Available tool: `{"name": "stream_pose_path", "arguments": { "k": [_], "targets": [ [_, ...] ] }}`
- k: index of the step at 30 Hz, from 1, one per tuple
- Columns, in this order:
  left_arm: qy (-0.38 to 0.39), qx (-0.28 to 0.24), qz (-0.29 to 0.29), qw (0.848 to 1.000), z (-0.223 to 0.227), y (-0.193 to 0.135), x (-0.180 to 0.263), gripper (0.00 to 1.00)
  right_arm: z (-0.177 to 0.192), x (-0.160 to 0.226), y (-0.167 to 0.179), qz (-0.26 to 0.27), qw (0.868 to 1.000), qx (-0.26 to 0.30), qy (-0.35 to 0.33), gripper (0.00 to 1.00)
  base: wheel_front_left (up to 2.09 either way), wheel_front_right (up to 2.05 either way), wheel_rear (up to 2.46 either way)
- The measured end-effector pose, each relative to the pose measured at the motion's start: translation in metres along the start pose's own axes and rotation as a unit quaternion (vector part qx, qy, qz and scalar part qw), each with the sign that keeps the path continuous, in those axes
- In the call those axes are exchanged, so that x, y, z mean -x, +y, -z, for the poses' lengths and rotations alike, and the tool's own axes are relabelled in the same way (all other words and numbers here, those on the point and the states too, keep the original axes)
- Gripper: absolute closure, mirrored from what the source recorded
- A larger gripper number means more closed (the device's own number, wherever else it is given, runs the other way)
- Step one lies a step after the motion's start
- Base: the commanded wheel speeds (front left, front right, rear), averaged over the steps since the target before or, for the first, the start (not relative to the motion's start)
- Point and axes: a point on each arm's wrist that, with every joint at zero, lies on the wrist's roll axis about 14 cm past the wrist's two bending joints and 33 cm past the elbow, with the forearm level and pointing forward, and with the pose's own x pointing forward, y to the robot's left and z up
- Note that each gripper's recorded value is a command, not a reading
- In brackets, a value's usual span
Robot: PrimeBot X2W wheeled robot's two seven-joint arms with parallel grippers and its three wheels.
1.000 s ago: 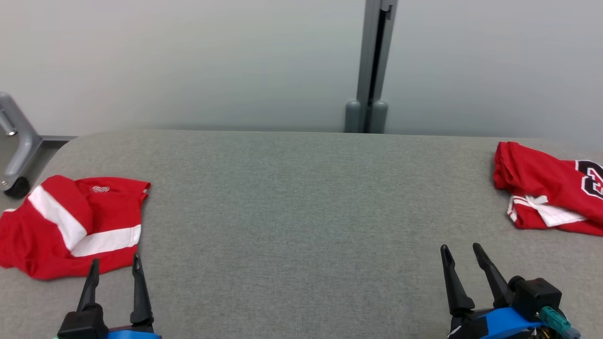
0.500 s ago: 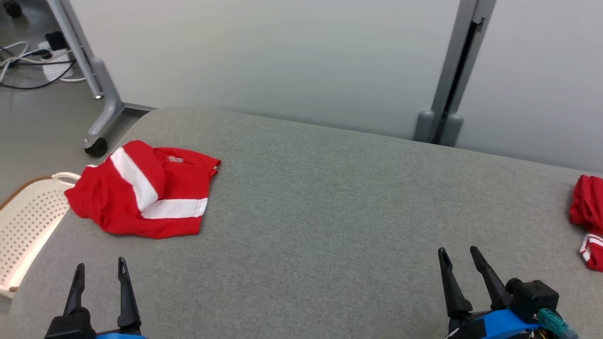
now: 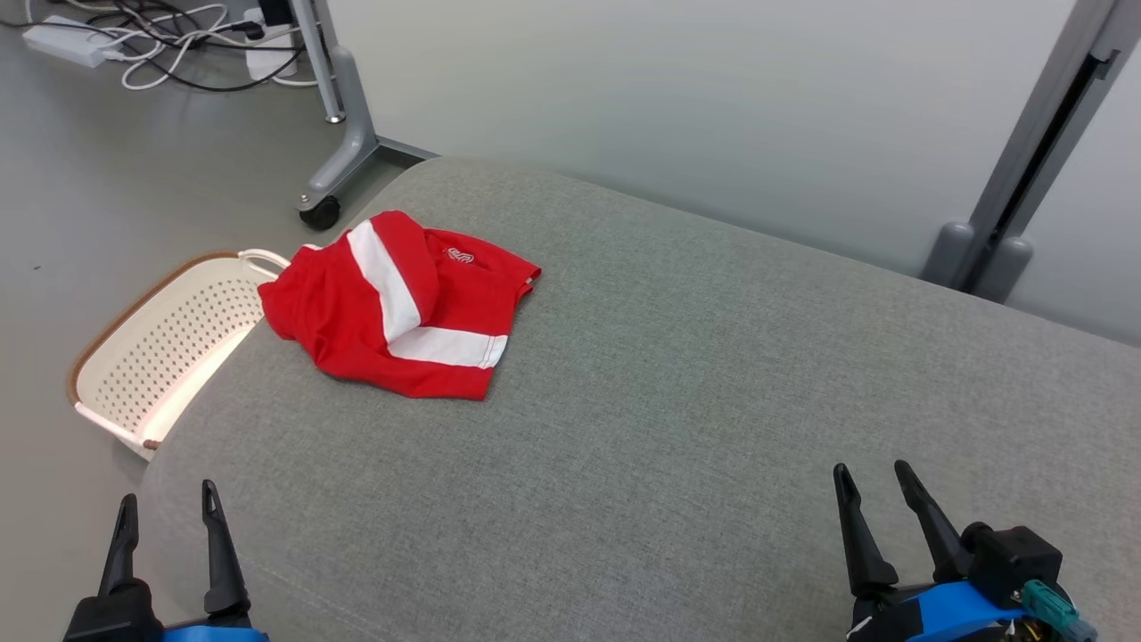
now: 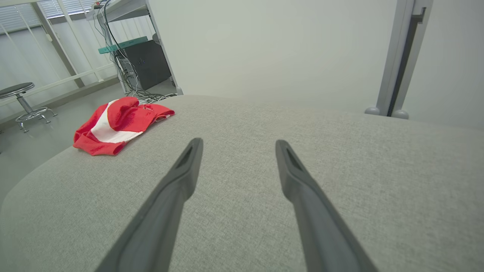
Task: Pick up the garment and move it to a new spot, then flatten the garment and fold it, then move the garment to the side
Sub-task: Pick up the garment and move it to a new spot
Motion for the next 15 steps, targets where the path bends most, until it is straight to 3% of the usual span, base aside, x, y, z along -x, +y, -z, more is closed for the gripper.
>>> {"name": "stream_pose_path", "arguments": {
  "k": [6, 15],
  "targets": [
    [0.006, -0.005, -0.022, 1.0, 0.002, 0.015, 0.005, 0.0, 0.005, -0.008, 0.009, -0.017, 1.0, -0.001, 0.007, 0.0, 0.0, 0.0, 0.0],
    [0.017, 0.006, -0.024, 1.0, 0.008, 0.011, 0.0, 0.0, 0.002, -0.008, -0.001, -0.012, 1.0, 0.012, 0.002, 0.0, 0.0, 0.0, 0.0]
  ]
}}
